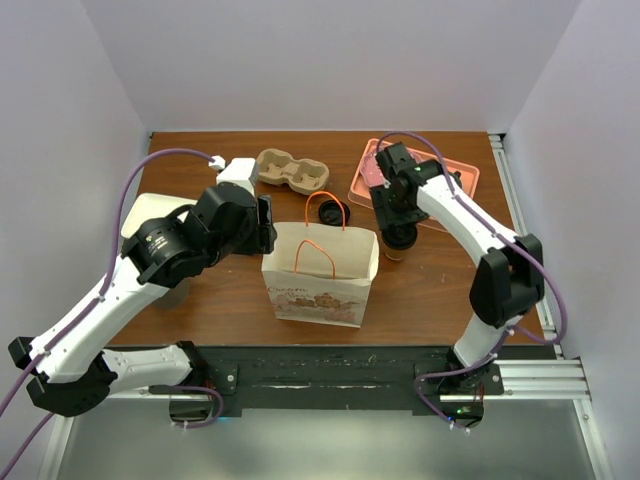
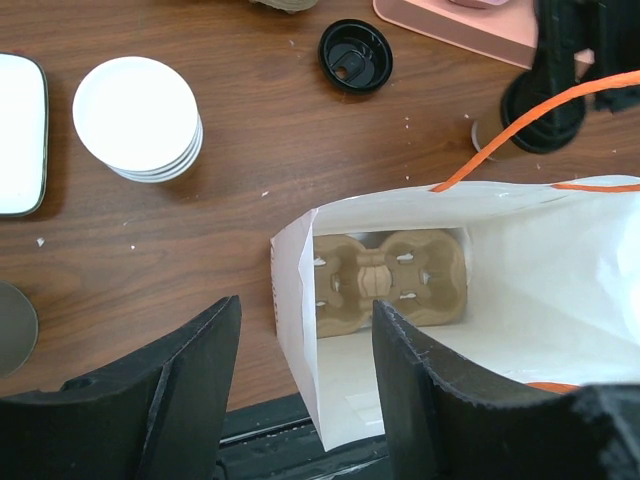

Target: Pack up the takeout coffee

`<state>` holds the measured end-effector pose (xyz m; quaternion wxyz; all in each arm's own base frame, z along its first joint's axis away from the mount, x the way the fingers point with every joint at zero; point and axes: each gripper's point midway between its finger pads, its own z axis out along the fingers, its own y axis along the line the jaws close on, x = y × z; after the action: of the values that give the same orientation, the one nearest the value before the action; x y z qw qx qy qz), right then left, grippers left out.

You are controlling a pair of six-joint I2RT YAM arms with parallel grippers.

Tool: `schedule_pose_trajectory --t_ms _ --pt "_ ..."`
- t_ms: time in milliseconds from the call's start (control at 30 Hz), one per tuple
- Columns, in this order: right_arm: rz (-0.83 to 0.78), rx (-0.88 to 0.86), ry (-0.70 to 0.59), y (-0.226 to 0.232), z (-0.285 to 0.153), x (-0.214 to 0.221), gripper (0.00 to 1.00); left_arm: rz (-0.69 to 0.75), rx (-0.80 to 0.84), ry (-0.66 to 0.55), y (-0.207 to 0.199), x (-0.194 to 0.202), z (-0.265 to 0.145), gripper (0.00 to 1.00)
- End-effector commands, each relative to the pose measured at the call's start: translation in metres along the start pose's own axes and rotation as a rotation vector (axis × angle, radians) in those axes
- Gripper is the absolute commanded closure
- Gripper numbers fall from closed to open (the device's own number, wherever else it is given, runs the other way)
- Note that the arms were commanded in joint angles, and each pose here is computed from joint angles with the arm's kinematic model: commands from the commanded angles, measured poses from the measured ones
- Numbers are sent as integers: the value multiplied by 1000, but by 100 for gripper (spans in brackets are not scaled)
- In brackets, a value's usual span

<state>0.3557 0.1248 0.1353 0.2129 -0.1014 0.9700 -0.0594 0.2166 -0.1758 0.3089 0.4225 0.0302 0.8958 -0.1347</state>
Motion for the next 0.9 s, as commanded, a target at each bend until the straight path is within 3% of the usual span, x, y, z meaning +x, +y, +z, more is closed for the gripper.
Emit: schedule_pose_trajectory --t_ms 0,233,633,867 --pt "68 21 -1 -18 -39 29 34 4 -9 -55 2 -15 -5 40" --pt "186 -35 -12 -16 -50 76 34 14 -16 -33 4 -7 0 40" --pt "281 11 -5 -21 -37 106 33 68 -1 34 -8 5 24 39" --pt "275 7 -27 -24 -47 102 17 83 -22 66 -1 12 32 39"
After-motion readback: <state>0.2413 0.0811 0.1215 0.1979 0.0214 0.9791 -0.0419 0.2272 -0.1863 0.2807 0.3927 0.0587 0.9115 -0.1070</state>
